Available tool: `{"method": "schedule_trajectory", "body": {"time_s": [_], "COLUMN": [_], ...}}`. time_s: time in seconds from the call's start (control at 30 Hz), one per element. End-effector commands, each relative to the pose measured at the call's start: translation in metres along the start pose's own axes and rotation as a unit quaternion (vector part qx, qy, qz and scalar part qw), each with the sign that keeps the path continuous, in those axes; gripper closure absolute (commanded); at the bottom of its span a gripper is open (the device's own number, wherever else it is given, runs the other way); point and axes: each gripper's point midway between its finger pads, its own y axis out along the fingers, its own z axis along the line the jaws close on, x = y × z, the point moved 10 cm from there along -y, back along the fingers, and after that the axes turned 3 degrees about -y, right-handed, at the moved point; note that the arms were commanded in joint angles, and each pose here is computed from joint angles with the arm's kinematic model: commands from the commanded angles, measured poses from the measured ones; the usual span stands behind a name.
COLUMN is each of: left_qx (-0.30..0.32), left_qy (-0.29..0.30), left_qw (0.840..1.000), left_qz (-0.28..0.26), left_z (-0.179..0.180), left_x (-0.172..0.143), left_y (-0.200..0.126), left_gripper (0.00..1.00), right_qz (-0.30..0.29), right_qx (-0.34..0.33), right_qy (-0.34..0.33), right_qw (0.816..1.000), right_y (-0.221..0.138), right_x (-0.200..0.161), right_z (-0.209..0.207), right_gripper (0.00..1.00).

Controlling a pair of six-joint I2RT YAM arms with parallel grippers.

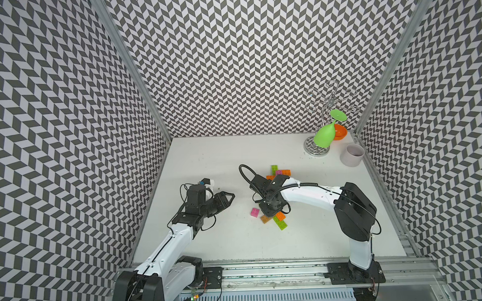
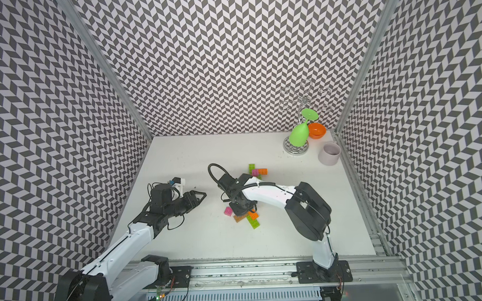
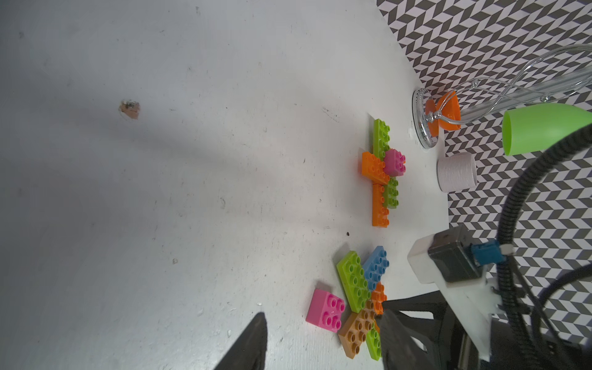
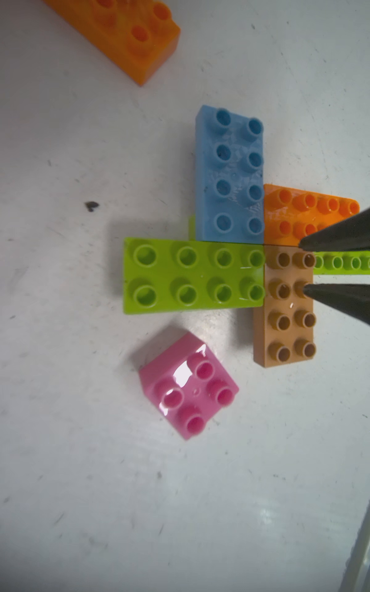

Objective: Assemble a small pinwheel with lego
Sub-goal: Assemble the lego brick with the lego brick, then pick up the lego brick from the center of the board.

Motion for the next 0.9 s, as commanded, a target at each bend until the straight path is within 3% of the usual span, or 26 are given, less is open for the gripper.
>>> {"method": "schedule_trajectory", "body": {"time_s": [0.0,0.17,0.37,0.63,0.87], "left_qx": [-0.035,-0.082,-0.069,-0.057,-0.056], "left_qy": [0.017,-0.022,-0.066,-0.074,-0.072], "left_qw": [0.999,0.996,0.990,0.989,0.989], "left_qz": [-0.003,-0.038,-0.102,-0.113,-0.112], "left_z": [-0.007,0.005,0.031,0.043,0.043], "left_x": [0.003,0.016,0.027,0.031,0.031], "left_y": [0.000,-0.019,-0.051,-0.061,-0.061], "left_gripper": [0.43,0.43,0.43,0.43,0.43], "right_qz": [-0.048,-0.082,-0.078,-0.051,-0.035], "right_qx": [0.022,0.043,0.056,0.038,0.020], "right_qy": [-0.024,-0.105,-0.172,-0.194,-0.192], "right_qw": [0.998,0.990,0.980,0.979,0.981], "right_y": [-0.024,-0.024,-0.007,0.016,0.030], "right_x": [0.011,0.029,0.044,0.048,0.047], "right_z": [0.006,0.028,0.045,0.052,0.050], "right_gripper": [0.77,0.59,0.45,0.44,0.50]}}
